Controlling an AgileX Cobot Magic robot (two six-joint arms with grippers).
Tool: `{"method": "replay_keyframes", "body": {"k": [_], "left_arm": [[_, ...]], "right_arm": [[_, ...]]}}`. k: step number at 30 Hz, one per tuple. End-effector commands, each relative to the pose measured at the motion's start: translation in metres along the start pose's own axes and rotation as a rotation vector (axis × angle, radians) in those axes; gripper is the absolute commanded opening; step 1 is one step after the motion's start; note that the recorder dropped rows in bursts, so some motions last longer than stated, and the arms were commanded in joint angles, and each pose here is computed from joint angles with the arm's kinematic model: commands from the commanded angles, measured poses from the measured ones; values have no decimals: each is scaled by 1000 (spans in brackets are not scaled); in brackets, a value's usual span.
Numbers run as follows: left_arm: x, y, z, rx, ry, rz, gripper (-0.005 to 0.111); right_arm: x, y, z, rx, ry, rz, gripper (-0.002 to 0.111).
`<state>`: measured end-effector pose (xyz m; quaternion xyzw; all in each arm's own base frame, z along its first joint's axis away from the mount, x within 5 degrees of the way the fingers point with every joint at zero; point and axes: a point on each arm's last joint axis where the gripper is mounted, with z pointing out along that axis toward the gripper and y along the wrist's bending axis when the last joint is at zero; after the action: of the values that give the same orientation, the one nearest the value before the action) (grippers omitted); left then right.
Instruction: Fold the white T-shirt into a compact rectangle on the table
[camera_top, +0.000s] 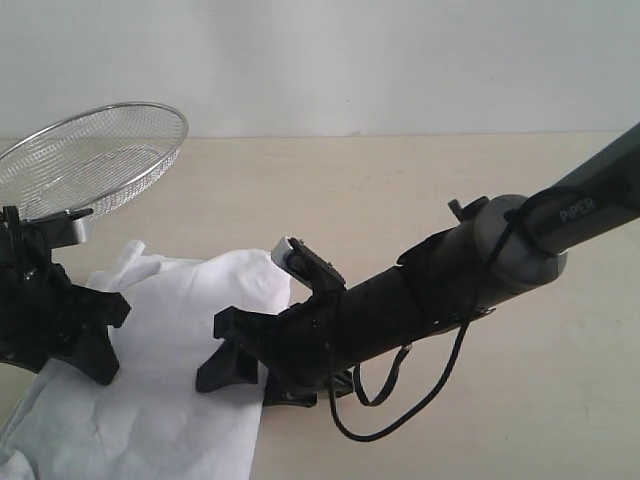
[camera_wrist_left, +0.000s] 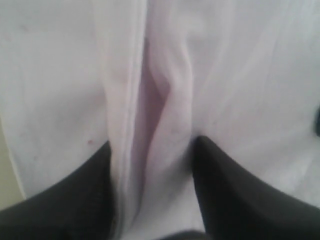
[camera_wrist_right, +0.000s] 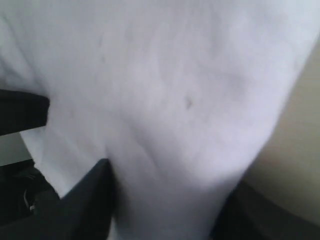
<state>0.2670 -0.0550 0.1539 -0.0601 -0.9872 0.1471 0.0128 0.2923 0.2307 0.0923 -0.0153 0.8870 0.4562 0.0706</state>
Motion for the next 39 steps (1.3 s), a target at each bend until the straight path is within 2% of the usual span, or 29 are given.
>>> {"method": "replay_keyframes", "body": {"k": [1, 2, 3, 7, 13, 19, 23, 26, 27, 28, 29, 31, 33, 36, 39], "left_arm": [[0, 0, -2, 5, -4, -6, 41], [0, 0, -2, 5, -3, -2, 41], [0, 0, -2, 5, -3, 3, 41], [1, -3, -10, 6, -35, 11, 41], [8, -12, -39, 4, -139, 44, 41], [14, -17, -56, 2, -193, 68, 41], [10, -24, -64, 51, -241, 56, 41], [2, -37, -73, 169, -309, 104, 40], [-5, -43, -77, 231, -341, 106, 37], [-9, -46, -77, 250, -350, 119, 33], [-19, -50, -75, 255, -345, 138, 24], [-34, -52, -57, 260, -292, 137, 14], [-50, -50, -34, 255, -244, 119, 14], [-61, -40, -10, 219, -188, 106, 14], [-58, -24, -11, 33, -166, 98, 14]], "right_arm": [[0, -7, 3, 55, -7, 8, 13], [0, -8, 3, 60, -9, 16, 3], [0, -8, 3, 64, -11, 28, 0], [0, -8, 2, 66, -9, 40, 0], [-3, -24, -9, 147, 39, 43, 0], [-8, -31, -24, 96, 94, 42, 0], [-9, -35, -29, 111, 106, 18, 0], [-11, -34, -33, 118, 97, -2, 0], [-13, -33, -35, 124, 86, -9, 0], [-13, -32, -36, 125, 82, -10, 0], [-14, -30, -38, 127, 74, -18, 0], [-14, -30, -38, 130, 74, -18, 0], [-14, -30, -37, 129, 77, -19, 0], [-13, -30, -37, 130, 86, -28, 0], [-13, -30, -37, 135, 85, -33, 0]]}}
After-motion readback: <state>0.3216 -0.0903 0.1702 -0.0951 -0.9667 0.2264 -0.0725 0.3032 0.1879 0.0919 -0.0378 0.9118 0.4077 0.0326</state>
